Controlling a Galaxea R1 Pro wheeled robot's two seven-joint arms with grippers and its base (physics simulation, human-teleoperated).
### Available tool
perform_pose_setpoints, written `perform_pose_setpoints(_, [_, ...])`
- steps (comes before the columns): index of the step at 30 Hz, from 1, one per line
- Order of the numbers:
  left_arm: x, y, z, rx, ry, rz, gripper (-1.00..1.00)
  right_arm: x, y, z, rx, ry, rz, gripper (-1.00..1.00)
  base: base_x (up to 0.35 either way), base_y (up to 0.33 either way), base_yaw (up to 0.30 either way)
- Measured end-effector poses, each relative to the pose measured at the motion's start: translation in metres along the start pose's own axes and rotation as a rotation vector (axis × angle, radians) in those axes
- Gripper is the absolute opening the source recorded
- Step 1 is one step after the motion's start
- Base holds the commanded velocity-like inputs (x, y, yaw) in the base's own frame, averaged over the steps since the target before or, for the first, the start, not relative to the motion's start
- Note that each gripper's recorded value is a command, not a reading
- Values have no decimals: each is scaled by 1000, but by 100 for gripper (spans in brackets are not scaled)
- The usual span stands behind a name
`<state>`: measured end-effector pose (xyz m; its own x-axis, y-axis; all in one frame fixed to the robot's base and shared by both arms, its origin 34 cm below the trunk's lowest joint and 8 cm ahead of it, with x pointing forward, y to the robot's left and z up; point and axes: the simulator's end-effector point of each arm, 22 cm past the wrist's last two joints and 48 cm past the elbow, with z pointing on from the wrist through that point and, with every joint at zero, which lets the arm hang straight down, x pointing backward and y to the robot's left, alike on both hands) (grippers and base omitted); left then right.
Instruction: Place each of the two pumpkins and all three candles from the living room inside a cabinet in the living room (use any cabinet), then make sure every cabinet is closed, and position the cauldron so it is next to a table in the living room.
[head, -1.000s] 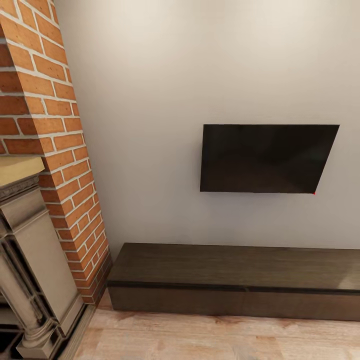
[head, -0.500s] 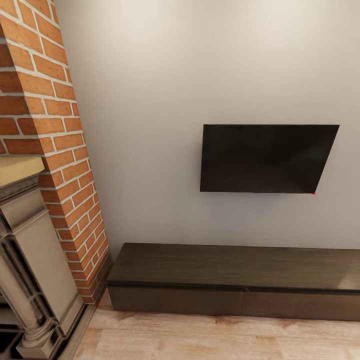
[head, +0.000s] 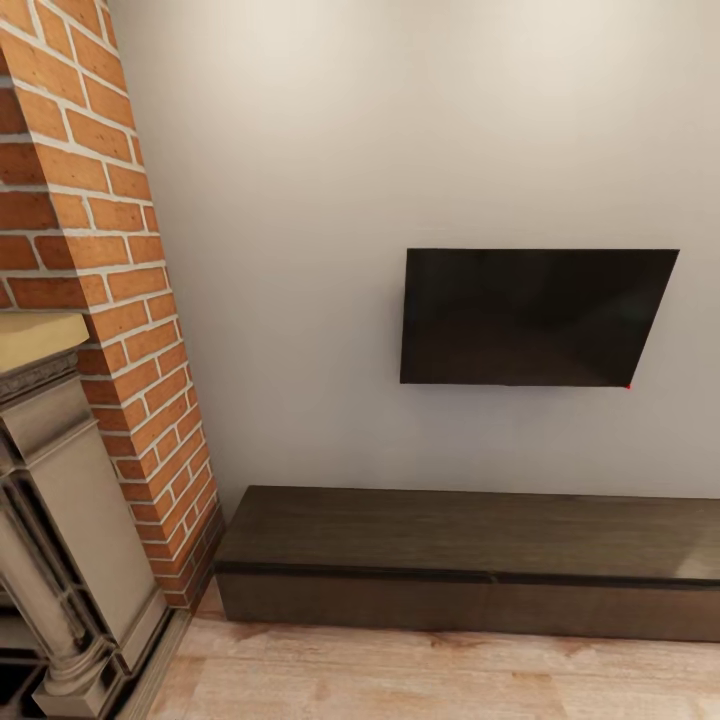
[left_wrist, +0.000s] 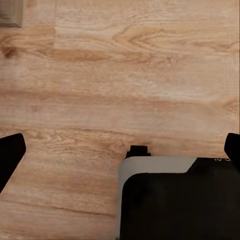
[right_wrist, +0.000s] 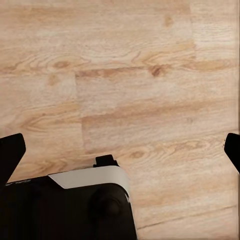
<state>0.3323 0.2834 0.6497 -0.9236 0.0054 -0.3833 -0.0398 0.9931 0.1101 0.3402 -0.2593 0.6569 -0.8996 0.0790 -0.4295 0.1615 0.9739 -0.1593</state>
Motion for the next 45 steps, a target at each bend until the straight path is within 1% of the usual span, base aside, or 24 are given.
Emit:
perform_pose_setpoints(2, [7, 20, 0, -25, 7, 5, 100, 2, -1, 0, 2, 3, -2, 100, 0, 0, 0])
perform_pose_setpoints(3, [16, 34, 0, -42, 19, 8, 100, 2, -3, 0, 5, 5, -3, 100, 0, 0, 0])
perform_pose_setpoints(5, [30, 46, -2, -57, 36, 15, 100, 3, -11, 2, 15, 6, -6, 100, 0, 0, 0])
perform_pose_setpoints(9, [41, 54, -4, -66, 53, 24, 100, 3, -24, 4, 30, 6, -14, 100, 0, 0, 0])
perform_pose_setpoints(10, [44, 56, -4, -68, 59, 26, 100, 2, -30, 5, 38, 5, -18, 100, 0, 0, 0])
perform_pose_setpoints(13, [48, 57, -5, -69, 69, 30, 100, 1, -44, 7, 55, 2, -27, 100, 0, 0, 0])
perform_pose_setpoints(15, [55, 58, -6, -69, 81, 33, 100, 0, -50, 8, 63, 0, -33, 100, 0, 0, 0])
perform_pose_setpoints(20, [70, 59, -9, -71, 106, 37, 100, 1, -55, 9, 70, 4, -31, 100, 0, 0, 0])
perform_pose_setpoints(21, [71, 59, -9, -72, 107, 37, 100, 2, -56, 9, 71, 7, -31, 100, 0, 0, 0])
perform_pose_setpoints(22, [73, 58, -9, -72, 108, 36, 100, 12, -59, 8, 77, 27, -33, 100, 0, 0, 0])
perform_pose_setpoints(24, [74, 58, -9, -71, 108, 37, 100, 19, -61, 7, 81, 43, -37, 100, 0, 0, 0])
perform_pose_setpoints(31, [74, 60, -9, -73, 108, 38, 100, 24, -64, 6, 85, 53, -51, 100, 0, 0, 0])
perform_pose_setpoints(37, [72, 57, -9, -68, 103, 33, 100, 29, -65, 6, 86, 62, -54, 100, 0, 0, 0])
perform_pose_setpoints(41, [71, 55, -9, -66, 102, 31, 100, 42, -61, 3, 83, 87, -55, 100, 0, 0, 0])
perform_pose_setpoints(45, [72, 55, -9, -66, 105, 34, 100, 46, -66, 2, 89, 95, -56, 100, 0, 0, 0])
